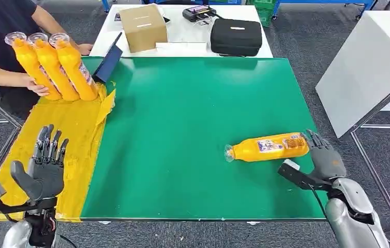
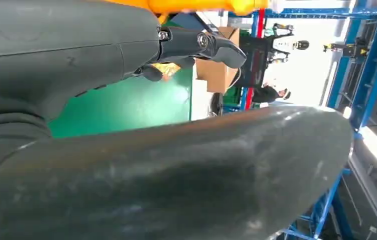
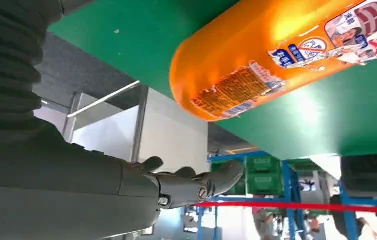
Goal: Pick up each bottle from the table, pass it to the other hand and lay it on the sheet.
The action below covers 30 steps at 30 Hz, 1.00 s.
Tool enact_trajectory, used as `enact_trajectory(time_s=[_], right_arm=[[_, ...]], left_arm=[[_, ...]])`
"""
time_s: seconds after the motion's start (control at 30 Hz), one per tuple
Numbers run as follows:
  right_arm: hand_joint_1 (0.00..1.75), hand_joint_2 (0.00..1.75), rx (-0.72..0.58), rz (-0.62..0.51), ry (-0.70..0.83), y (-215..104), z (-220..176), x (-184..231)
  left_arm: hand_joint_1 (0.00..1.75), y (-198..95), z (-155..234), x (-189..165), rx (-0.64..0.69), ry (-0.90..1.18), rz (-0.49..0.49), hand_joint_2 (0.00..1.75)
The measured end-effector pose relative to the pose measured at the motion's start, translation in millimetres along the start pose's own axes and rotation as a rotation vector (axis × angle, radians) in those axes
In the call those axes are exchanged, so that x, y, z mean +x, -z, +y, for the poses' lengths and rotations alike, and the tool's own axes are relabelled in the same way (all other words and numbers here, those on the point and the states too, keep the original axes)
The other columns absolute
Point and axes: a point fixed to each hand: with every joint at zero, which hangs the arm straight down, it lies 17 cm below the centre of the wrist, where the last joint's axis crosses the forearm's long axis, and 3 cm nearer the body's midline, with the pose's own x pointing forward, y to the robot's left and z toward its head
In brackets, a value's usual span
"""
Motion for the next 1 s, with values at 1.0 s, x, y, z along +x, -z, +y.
enact_trajectory(time_s=[1.0], right_arm=[[0.0, 1.75, 0.453, -0.125, -0.089, 69.0, 42.7, 26.3]], left_arm=[[0.0, 25.5, -11.9, -8.7, -0.065, -0.045, 0.008, 0.0]])
